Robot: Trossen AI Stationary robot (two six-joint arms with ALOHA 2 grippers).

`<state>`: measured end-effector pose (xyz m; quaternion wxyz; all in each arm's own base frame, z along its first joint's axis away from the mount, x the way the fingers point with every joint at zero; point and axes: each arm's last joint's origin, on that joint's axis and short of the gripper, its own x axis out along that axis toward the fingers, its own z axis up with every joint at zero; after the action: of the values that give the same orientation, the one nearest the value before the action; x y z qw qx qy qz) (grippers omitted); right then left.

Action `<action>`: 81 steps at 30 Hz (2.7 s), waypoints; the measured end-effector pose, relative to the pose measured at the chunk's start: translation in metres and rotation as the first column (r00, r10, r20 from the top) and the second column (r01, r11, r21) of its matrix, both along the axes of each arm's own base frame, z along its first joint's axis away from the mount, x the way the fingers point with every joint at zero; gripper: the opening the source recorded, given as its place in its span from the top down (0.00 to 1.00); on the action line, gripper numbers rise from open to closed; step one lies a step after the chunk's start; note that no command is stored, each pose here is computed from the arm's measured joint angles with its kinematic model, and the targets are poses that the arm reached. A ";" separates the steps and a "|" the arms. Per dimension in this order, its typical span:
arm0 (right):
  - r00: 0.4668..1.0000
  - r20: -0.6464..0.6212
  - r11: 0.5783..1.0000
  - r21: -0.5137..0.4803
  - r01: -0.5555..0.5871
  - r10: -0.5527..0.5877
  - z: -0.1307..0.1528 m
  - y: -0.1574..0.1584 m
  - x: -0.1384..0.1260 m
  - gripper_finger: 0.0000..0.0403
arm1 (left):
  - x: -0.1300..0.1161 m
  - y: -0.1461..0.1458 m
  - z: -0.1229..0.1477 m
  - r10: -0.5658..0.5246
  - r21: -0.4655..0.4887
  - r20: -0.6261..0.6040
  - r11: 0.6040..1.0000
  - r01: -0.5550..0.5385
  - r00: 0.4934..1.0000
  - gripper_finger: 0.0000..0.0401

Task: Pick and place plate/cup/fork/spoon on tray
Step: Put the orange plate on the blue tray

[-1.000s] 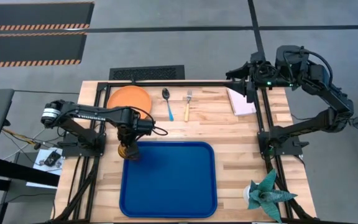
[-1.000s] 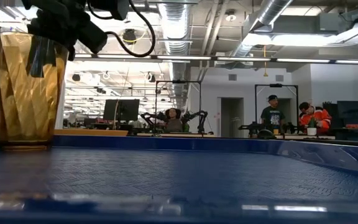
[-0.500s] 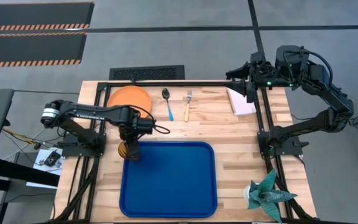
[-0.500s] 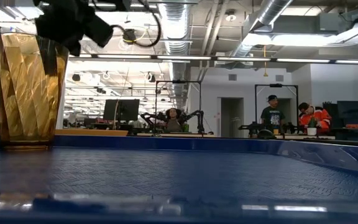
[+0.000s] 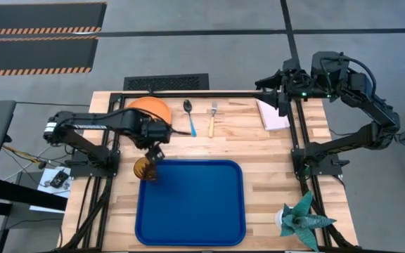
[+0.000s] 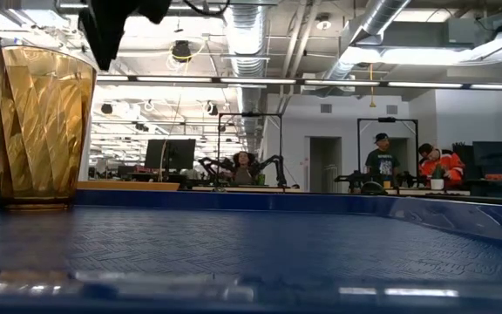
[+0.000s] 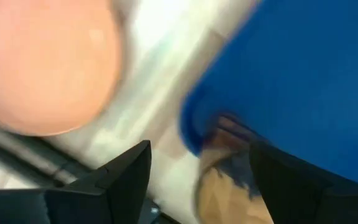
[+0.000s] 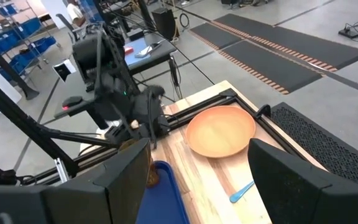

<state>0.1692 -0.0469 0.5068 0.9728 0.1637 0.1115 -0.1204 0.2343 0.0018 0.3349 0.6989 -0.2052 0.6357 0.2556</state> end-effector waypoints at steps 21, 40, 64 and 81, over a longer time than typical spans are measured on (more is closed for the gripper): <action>0.995 -0.093 1.000 0.019 0.022 -0.020 -0.017 -0.011 0.036 0.27 | -0.077 0.093 -0.067 0.658 0.253 0.077 0.714 -0.653 0.749 0.36; 0.996 -0.090 1.000 0.019 0.019 -0.017 -0.016 -0.011 0.035 0.27 | -0.123 0.080 -0.143 0.919 0.081 0.335 0.191 -0.978 0.207 0.36; 0.996 -0.091 1.000 0.020 0.018 -0.016 -0.016 -0.011 0.035 0.27 | -0.111 0.089 -0.194 0.932 -0.031 0.352 0.105 -0.994 0.088 0.58; 0.995 -0.102 1.000 0.023 -0.001 0.003 -0.018 -0.007 0.038 0.27 | -0.099 0.110 -0.202 0.912 -0.090 0.362 0.239 -0.967 0.192 0.99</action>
<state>0.2071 -0.0537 0.4888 0.9640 0.1682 0.1626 -0.1265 0.1350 0.1117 0.1329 0.5062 -0.5353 0.2218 0.6388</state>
